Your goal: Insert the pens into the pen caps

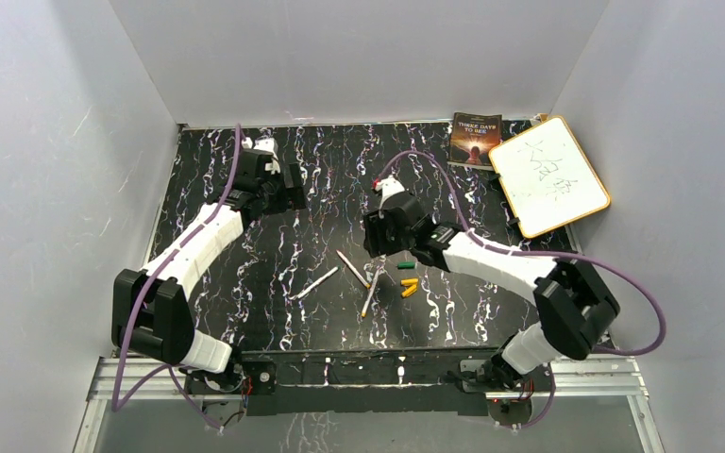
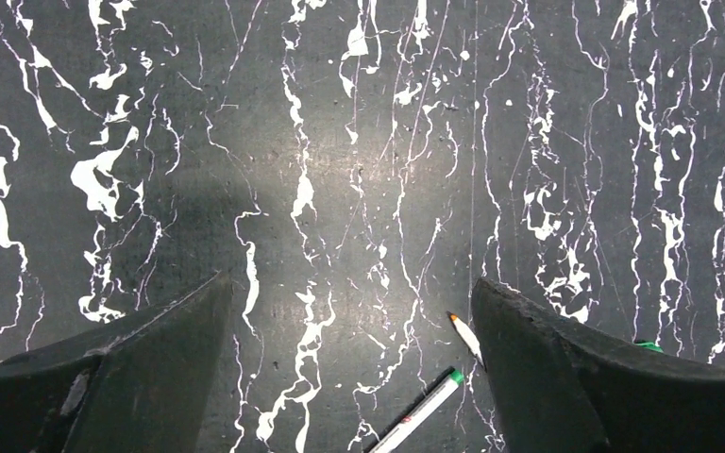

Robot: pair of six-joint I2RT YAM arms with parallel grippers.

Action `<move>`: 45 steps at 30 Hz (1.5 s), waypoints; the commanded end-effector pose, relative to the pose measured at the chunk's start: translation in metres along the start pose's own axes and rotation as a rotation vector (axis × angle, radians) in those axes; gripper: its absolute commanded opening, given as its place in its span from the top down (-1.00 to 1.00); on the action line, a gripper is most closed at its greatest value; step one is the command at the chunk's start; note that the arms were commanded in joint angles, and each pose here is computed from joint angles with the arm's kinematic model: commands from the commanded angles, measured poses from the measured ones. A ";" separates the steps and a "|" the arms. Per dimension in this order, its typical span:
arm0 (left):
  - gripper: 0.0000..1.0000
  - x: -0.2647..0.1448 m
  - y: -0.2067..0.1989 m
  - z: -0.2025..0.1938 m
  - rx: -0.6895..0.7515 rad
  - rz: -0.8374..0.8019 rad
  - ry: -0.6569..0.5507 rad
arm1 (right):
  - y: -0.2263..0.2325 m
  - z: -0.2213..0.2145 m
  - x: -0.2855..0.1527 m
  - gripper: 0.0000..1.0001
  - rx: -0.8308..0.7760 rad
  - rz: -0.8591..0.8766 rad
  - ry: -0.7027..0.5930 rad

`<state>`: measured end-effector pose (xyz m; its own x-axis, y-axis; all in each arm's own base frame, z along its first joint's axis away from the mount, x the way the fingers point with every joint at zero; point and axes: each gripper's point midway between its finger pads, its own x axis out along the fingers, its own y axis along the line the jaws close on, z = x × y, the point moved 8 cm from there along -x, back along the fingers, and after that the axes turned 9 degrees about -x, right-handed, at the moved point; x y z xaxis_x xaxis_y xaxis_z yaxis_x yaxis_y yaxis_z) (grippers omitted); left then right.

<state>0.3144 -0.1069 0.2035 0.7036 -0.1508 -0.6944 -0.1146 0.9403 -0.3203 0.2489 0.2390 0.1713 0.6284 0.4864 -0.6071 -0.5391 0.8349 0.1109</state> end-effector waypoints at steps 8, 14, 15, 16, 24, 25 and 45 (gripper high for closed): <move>-0.83 -0.004 0.011 0.016 -0.094 -0.062 -0.025 | 0.025 0.008 0.036 0.00 -0.156 0.041 0.120; -0.82 -0.001 0.013 0.012 -0.092 -0.055 -0.019 | 0.036 -0.001 0.046 0.01 -0.185 0.056 0.145; -0.82 0.000 0.013 0.012 -0.092 -0.054 -0.020 | 0.037 -0.003 0.048 0.01 -0.191 0.055 0.152; -0.81 0.000 0.014 0.012 -0.093 -0.053 -0.020 | 0.039 -0.003 0.049 0.01 -0.197 0.056 0.155; -0.81 0.004 0.014 0.010 -0.086 -0.051 -0.015 | 0.047 -0.015 0.062 0.02 -0.225 0.061 0.198; -0.81 0.004 0.015 0.009 -0.087 -0.050 -0.014 | 0.048 -0.015 0.063 0.02 -0.226 0.063 0.199; -0.81 0.006 0.017 0.007 -0.071 -0.044 -0.010 | 0.050 -0.032 0.077 0.88 -0.266 -0.008 0.245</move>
<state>0.3240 -0.0901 0.1980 0.7173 -0.1794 -0.6732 -0.1468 0.9056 -0.3978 0.2420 0.3002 0.0933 0.4384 0.3731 -0.8177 -0.7088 0.7029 -0.0593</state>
